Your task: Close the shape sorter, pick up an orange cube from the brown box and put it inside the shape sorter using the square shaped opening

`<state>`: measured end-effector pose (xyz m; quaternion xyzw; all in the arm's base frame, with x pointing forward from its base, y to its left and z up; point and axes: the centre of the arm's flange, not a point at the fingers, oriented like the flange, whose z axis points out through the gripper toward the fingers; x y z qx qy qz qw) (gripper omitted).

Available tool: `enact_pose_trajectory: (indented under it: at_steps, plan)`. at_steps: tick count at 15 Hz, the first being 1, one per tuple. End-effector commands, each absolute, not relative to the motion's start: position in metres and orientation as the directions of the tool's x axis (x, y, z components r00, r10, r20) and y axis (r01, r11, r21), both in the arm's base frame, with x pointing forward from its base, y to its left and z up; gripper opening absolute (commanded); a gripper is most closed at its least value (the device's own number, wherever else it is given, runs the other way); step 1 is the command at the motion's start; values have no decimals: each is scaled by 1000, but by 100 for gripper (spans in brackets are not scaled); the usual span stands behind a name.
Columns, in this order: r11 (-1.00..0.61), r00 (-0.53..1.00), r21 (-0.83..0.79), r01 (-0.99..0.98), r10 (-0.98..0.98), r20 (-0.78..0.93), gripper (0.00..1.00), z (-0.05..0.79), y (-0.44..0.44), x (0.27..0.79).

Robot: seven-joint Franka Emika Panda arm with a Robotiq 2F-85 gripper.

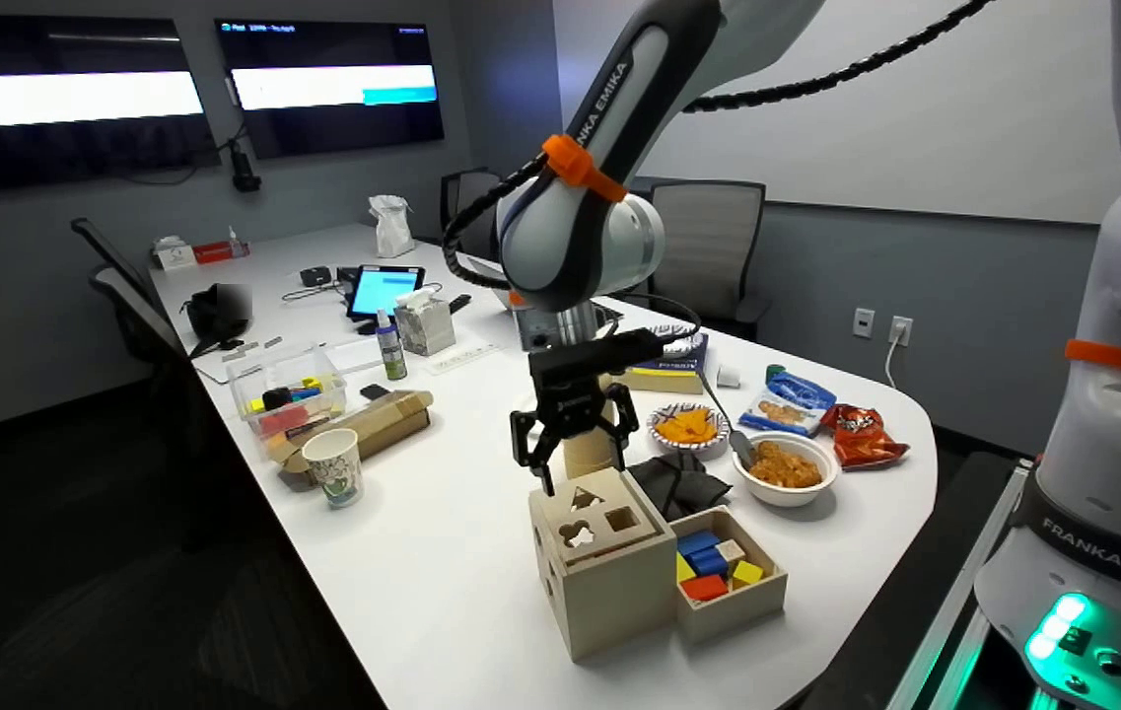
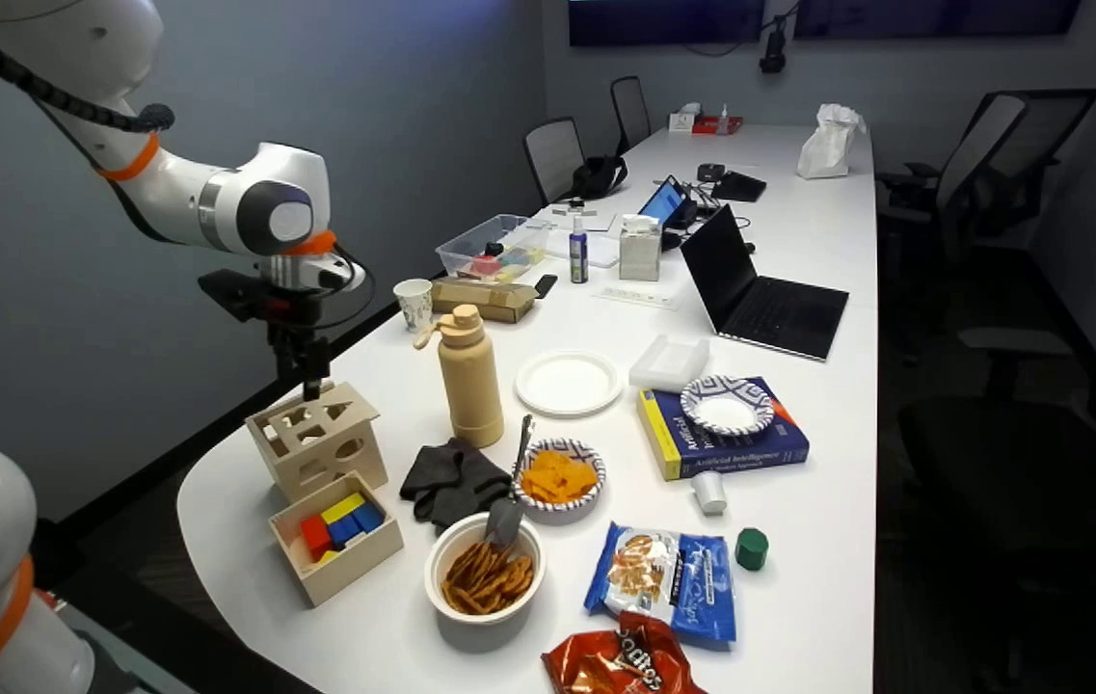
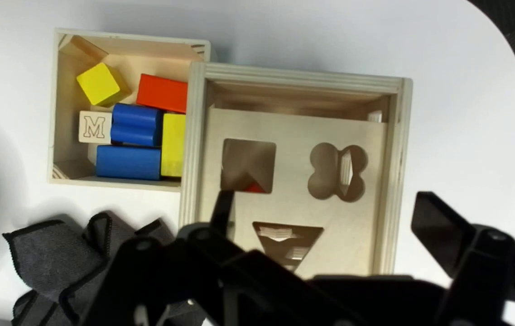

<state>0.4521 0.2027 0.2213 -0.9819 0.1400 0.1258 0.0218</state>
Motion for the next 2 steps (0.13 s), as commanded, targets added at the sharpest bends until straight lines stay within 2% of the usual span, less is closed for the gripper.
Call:
enact_pose_trajectory:
  at_steps: [1, 2]
  plan:
    - [-968, 945, -30, -248, -235, -228, 100, 247, 194, 446]
    - [-971, 950, -40, -238, -224, -219, 100, 249, 194, 447]
